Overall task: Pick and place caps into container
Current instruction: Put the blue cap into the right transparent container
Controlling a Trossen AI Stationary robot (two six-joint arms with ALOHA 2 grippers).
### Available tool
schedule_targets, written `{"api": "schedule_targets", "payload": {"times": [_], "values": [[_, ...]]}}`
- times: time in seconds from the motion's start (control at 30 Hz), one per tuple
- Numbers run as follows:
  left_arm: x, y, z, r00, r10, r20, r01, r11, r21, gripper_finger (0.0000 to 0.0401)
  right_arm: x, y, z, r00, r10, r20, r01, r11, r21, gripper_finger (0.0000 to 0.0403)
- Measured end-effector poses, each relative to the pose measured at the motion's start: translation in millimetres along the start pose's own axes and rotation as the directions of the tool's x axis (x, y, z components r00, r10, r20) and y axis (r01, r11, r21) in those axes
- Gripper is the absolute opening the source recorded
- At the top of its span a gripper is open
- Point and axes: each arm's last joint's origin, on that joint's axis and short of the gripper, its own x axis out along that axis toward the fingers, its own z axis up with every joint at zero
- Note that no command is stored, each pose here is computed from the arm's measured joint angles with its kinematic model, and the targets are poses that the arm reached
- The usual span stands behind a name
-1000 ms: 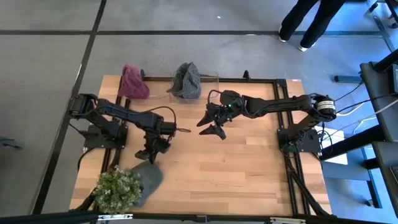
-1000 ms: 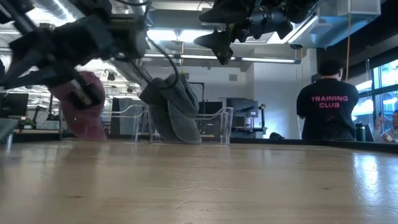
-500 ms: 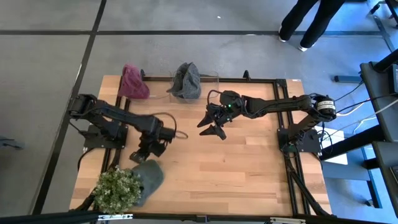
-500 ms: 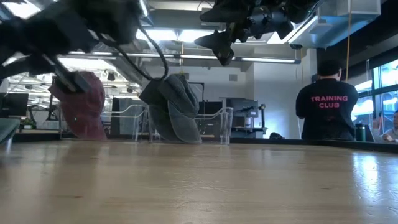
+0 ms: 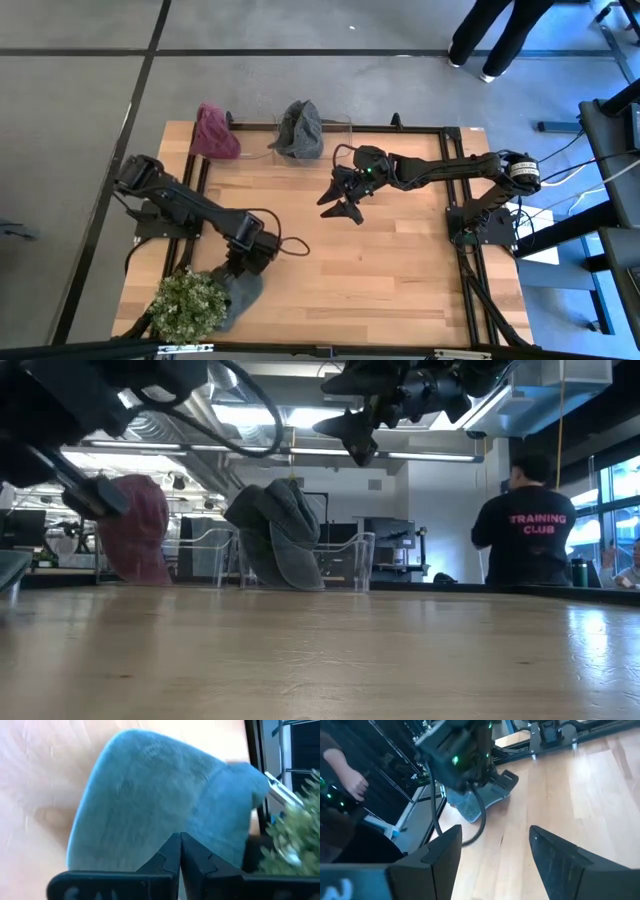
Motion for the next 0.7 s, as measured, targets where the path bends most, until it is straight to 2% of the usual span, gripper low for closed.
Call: {"api": "schedule_targets", "payload": {"times": [0.17,0.3,0.43,0.53,0.63,0.7], "values": [[21.7,8.6,6.6,0.997,0.024,-0.068,-0.024,1.0,0.001,0.0003,0.4,0.7,-0.2,1.0,0.002,-0.001,-0.002,0.999,0.042,0.0233],[30.9,21.8,11.5,0.989,0.128,-0.08,-0.127,0.992,0.021,0.0003,1.7,2.7,-0.8,1.0,0.002,-0.002,-0.002,0.997,0.076,0.0233],[21.8,37.2,21.9,0.96,0.278,0.011,-0.279,0.96,0.023,0.0003,2.3,3.8,-1.5,1.0,0.008,-0.008,-0.007,0.994,0.113,0.0233],[5.8,48.1,34.7,0.904,0.42,0.084,-0.424,0.905,0.033,0.0003,1.5,2.4,-4.1,0.999,0.018,-0.038,-0.013,0.991,0.132,0.0233],[-9.7,59.3,49.8,0.808,0.556,0.196,-0.575,0.816,0.055,0.0003,-3.9,-5.2,-8.0,0.996,-0.014,-0.086,0.029,0.984,0.176,0.0233],[-18.6,65.1,58.8,0.754,0.596,0.276,-0.633,0.771,0.065,0.0003,-9.3,-11.5,-8.8,0.994,-0.038,-0.105,0.059,0.978,0.2,0.0233]]}}
